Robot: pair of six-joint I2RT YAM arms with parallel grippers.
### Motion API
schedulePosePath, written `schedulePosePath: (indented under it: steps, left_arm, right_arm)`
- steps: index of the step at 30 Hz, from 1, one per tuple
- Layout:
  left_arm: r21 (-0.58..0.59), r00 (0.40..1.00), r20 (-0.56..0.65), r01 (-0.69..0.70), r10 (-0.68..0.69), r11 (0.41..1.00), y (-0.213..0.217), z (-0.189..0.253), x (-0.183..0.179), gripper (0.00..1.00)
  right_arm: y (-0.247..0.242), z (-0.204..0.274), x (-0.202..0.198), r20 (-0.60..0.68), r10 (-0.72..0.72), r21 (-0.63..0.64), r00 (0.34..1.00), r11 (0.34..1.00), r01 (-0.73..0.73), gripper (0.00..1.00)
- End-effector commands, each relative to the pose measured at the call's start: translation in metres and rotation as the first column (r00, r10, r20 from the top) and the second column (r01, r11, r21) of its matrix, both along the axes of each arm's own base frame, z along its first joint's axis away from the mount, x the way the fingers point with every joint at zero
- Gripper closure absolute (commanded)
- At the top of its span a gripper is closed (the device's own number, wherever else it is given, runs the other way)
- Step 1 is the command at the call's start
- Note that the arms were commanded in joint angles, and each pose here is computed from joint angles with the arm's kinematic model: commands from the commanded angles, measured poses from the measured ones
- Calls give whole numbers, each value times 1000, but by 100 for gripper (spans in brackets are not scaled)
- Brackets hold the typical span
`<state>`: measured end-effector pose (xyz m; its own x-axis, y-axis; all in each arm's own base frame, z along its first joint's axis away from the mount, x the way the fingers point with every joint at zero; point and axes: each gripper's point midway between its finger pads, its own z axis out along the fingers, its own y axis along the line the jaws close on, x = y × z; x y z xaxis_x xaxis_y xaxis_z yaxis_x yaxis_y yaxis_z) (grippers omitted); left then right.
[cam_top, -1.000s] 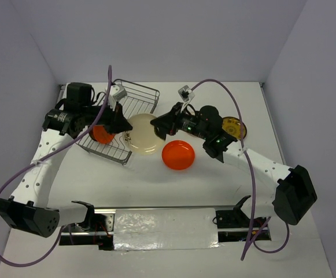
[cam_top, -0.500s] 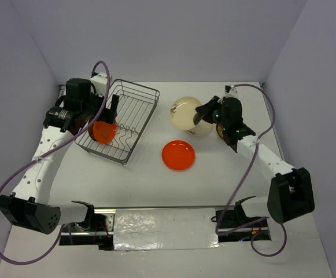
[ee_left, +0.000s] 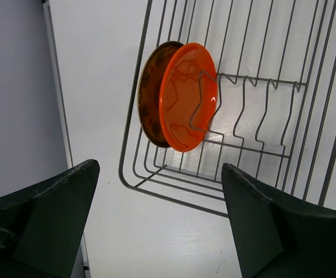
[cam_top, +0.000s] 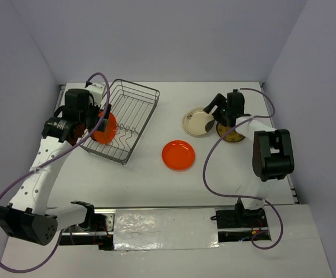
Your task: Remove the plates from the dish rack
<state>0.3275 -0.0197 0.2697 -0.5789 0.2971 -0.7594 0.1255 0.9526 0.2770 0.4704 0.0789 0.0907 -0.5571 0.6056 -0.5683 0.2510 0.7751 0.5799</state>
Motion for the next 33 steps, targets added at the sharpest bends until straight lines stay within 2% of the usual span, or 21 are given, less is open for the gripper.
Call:
schedulePosePath:
  steps: [1,2,3,5,6,8,9,10,12,14,17,26,32,33]
  left_arm:
    - [39,999,37,-24,22,999,11,8,-6,1]
    - [45,999,37,-22,20,999,11,8,-7,0]
    - [47,999,36,-22,20,999,12,7,-7,1]
    - [50,999,28,-21,19,999,12,4,-7,1]
    - [49,1000,22,-20,19,999,12,3,-7,2]
    - [53,1000,14,-20,19,998,11,-1,-4,6]
    - [64,1000,7,-28,28,998,13,-6,-4,7]
    - [71,999,0,-33,33,997,14,-9,-2,9]
    - [84,999,-17,-37,38,996,15,-19,4,17]
    - [89,998,-44,-32,36,996,13,-30,10,29]
    - [116,996,-69,-51,60,992,16,-46,24,37]
    - [173,990,-52,-121,132,978,22,-71,69,39]
    - [189,982,-93,-146,166,971,31,-99,87,46]
    - [191,981,-97,-150,170,970,32,-102,90,52]
  right_arm:
    - [7,31,9,60,24,-40,998,999,-22,0]
    - [7,33,8,53,16,-80,998,997,-12,0]
    - [5,22,-3,-20,7,-135,1000,991,-9,0]
    - [6,26,-2,-37,-1,-289,999,957,-9,0]
    - [4,18,-15,-109,-7,-352,994,935,-32,0]
    - [-1,25,-20,-108,-69,-467,992,884,10,0]
    - [-3,32,-28,-107,-88,-478,990,878,26,0]
    - [-4,28,-38,-115,-92,-479,989,877,26,0]
    - [11,59,-47,-11,-42,-425,999,905,33,0]
    - [26,64,-64,32,17,-398,999,917,-3,0]
    - [41,82,-84,77,73,-376,994,926,-39,0]
    - [55,106,-126,150,137,-365,979,928,-74,0]
    - [60,115,-143,191,158,-340,969,936,-86,0]
    - [61,116,-144,193,159,-340,968,937,-86,0]
